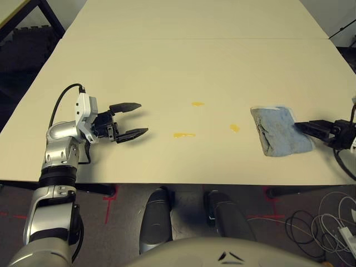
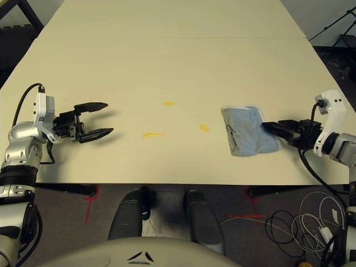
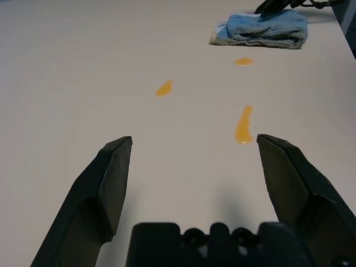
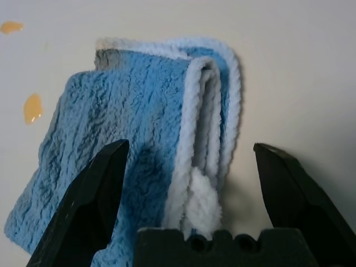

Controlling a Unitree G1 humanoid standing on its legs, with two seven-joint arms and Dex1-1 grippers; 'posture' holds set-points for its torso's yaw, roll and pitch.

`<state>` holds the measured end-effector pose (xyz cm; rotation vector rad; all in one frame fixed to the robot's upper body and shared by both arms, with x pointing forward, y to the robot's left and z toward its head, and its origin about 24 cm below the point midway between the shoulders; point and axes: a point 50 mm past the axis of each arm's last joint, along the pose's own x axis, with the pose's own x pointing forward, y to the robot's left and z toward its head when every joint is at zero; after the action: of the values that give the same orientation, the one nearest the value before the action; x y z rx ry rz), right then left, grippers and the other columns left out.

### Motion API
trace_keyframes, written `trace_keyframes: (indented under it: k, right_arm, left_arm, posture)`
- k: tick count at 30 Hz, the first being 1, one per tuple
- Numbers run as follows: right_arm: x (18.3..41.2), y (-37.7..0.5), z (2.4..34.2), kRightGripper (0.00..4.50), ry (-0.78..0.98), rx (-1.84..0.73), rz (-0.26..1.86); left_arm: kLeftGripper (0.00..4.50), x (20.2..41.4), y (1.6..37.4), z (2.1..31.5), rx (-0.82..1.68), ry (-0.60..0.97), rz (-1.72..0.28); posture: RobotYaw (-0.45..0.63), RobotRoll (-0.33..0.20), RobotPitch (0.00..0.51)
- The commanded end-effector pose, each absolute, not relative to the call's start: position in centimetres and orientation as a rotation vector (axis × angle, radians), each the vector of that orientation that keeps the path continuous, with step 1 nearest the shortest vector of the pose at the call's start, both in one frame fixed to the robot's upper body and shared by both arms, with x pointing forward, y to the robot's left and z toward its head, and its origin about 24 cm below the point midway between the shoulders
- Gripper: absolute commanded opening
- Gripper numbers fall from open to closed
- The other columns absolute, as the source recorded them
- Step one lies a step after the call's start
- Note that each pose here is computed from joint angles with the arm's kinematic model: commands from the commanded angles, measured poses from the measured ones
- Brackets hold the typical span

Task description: Wipe the water off the table with a rag.

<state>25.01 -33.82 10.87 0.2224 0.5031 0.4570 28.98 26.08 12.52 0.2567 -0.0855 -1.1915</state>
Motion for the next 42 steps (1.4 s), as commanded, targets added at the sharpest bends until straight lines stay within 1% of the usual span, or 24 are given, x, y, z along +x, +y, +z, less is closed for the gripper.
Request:
trace_keyframes:
  k: [1,11,18,21,24,29,32,37,42]
  right_arm:
    - [24.8,-32.6,9.0,4.46,0.563,0.266,0.472]
    - [25.1,-29.8,7.5,4.46,0.585,0.289,0.543]
    - [25.2,-29.0,6.4,4.46,0.634,0.251,0.548]
    - [25.4,-29.1,6.0,3.92,0.651,0.225,0.521]
    - [25.4,-29.2,5.9,2.89,0.645,0.22,0.516]
    - [25.5,-29.7,6.1,1.0,0.619,0.218,0.495]
    - [25.6,-29.7,6.7,0.04,0.59,0.225,0.492]
    - [26.2,-30.0,7.8,0.02,0.515,0.272,0.495]
    - [27.5,-30.6,10.3,0.02,0.384,0.338,0.487]
  left_arm:
    - [4.5,29.0,25.9,12.3,0.267,-0.069,-1.207]
    - [4.5,28.9,26.0,12.4,0.275,-0.06,-1.213]
    - [4.5,29.1,25.8,12.7,0.276,-0.068,-1.214]
    - [4.5,29.3,26.0,12.6,0.28,-0.066,-1.207]
    - [4.5,29.4,26.0,12.4,0.282,-0.063,-1.206]
    - [4.5,29.4,25.8,12.2,0.276,-0.062,-1.216]
    - [4.5,29.4,25.7,12.1,0.277,-0.06,-1.219]
    - [4.5,29.2,25.8,11.8,0.279,-0.056,-1.223]
    - [4.5,29.1,25.9,11.8,0.282,-0.059,-1.217]
  posture:
    - [0.08,0.0,0.193]
    - [0.08,0.0,0.195]
    - [0.07,0.0,0.2]
    - [0.05,0.0,0.2]
    - [0.04,0.0,0.199]
    - [0.03,0.0,0.196]
    - [0.03,0.0,0.195]
    - [0.03,0.0,0.194]
    - [0.04,0.0,0.193]
